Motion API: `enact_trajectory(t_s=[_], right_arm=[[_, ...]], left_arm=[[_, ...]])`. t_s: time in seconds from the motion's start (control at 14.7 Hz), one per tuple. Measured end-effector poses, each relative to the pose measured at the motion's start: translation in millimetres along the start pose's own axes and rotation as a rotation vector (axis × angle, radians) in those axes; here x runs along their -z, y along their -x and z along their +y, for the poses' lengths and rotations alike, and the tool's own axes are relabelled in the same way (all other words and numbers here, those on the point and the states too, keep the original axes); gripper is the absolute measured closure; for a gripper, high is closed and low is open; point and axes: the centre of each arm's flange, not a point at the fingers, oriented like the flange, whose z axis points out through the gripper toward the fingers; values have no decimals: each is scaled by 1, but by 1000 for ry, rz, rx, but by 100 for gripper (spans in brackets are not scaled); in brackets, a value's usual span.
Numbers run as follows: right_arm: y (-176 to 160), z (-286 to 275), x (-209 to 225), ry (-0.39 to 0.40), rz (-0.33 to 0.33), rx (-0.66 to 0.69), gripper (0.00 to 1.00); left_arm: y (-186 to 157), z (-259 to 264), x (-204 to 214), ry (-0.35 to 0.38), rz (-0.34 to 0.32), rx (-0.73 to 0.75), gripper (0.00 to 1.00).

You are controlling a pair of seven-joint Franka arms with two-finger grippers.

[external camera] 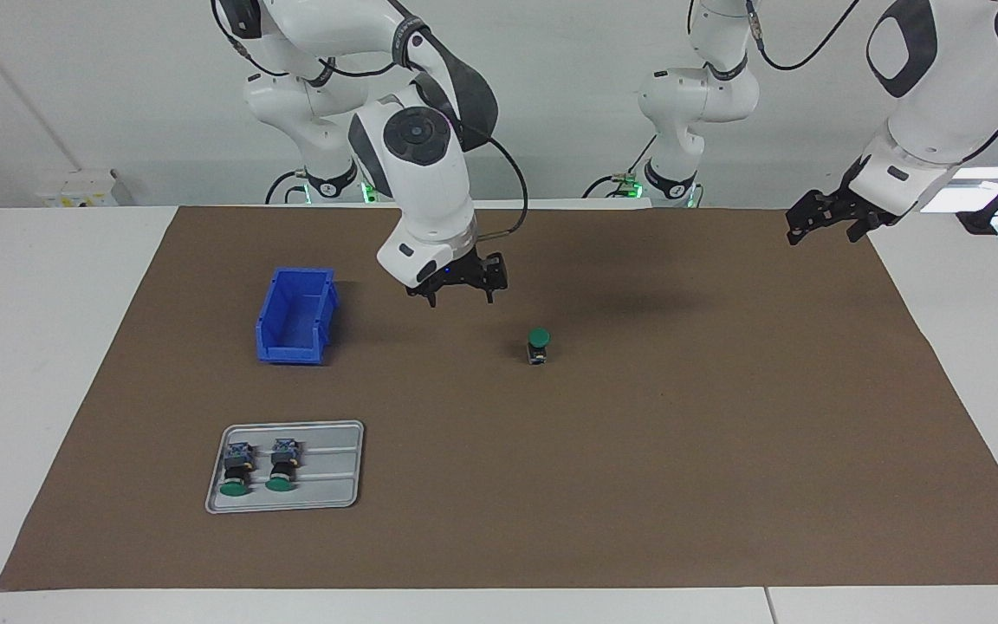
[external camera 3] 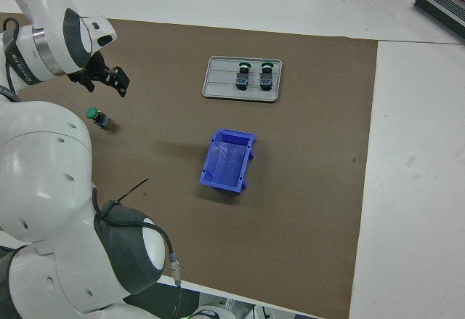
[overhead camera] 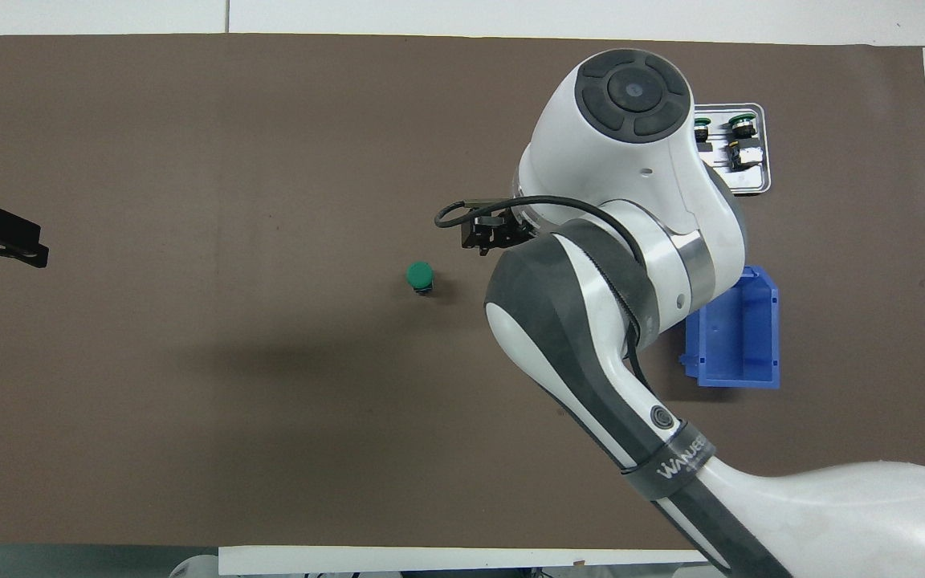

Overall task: Place and press button with both arms
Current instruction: 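Reach the right gripper over the green button, then lower the right gripper and grasp the green button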

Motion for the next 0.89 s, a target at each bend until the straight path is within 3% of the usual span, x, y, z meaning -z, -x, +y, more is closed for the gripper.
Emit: enact_trajectory(t_s=[0.89], right_arm=[[2,-91,-95,-43,113,47,7]], left_arm=[[2,-3,3,1,6,3,0]])
